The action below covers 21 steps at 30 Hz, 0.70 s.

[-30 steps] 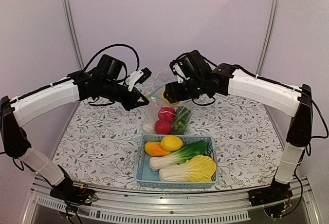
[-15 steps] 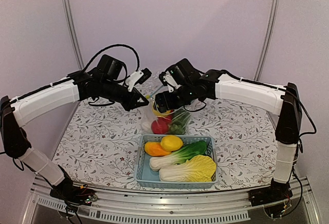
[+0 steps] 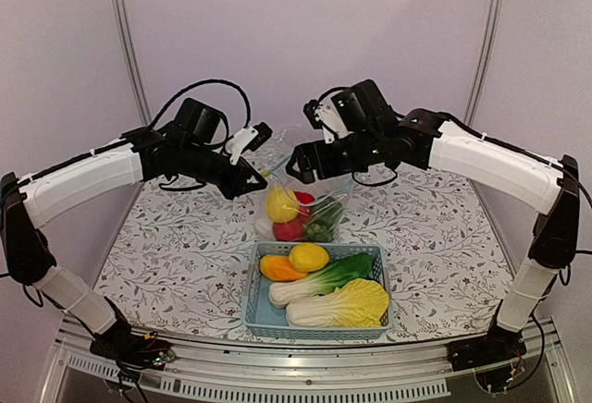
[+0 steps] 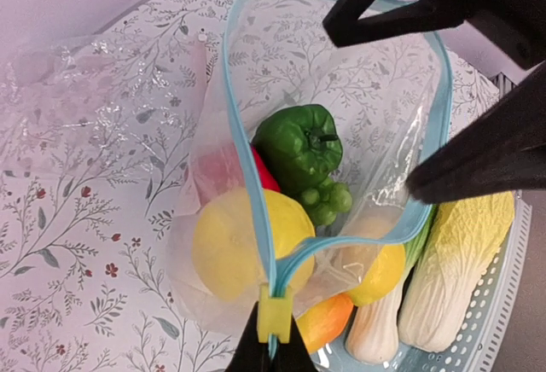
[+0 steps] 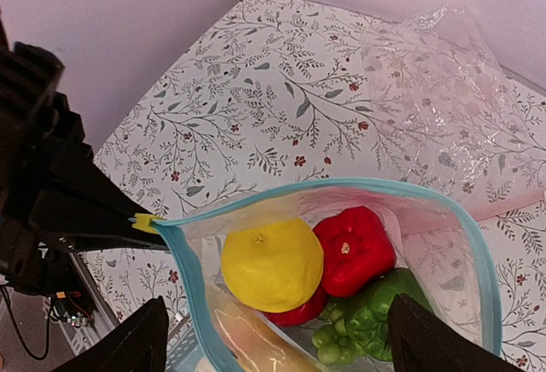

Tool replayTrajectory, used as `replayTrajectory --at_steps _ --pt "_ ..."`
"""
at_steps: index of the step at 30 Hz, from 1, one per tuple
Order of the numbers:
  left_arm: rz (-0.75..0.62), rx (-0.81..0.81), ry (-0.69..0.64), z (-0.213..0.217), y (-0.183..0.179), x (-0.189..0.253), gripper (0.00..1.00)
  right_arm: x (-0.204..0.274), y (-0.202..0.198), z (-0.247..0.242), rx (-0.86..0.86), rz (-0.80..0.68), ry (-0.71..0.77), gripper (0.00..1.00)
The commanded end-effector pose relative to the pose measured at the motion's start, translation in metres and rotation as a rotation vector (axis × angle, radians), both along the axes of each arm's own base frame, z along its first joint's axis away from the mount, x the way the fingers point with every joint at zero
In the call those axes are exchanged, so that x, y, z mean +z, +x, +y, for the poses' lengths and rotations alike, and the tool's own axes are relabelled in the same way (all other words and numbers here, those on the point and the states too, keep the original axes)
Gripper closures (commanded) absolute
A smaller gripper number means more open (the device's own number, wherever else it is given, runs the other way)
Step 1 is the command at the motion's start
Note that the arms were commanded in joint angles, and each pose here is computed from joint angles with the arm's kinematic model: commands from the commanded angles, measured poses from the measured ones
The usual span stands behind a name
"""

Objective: Place the food in the zip-top bag and seal the zipper
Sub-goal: Place the fake fruit in the zipper food storage bag.

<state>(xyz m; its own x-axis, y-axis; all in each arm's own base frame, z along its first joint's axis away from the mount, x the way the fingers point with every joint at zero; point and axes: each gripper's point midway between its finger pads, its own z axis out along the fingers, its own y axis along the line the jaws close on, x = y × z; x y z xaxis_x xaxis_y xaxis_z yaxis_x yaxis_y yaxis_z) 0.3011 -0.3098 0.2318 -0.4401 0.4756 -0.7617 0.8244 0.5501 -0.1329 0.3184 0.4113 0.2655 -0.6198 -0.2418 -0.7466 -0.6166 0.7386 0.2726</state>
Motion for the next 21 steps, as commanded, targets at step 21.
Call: replayTrajectory --at_steps 21 --pt "-0.037 0.001 -0.015 0.000 -0.002 0.017 1.00 0.006 0.006 -0.131 -0.360 -0.055 -0.255 0.35"
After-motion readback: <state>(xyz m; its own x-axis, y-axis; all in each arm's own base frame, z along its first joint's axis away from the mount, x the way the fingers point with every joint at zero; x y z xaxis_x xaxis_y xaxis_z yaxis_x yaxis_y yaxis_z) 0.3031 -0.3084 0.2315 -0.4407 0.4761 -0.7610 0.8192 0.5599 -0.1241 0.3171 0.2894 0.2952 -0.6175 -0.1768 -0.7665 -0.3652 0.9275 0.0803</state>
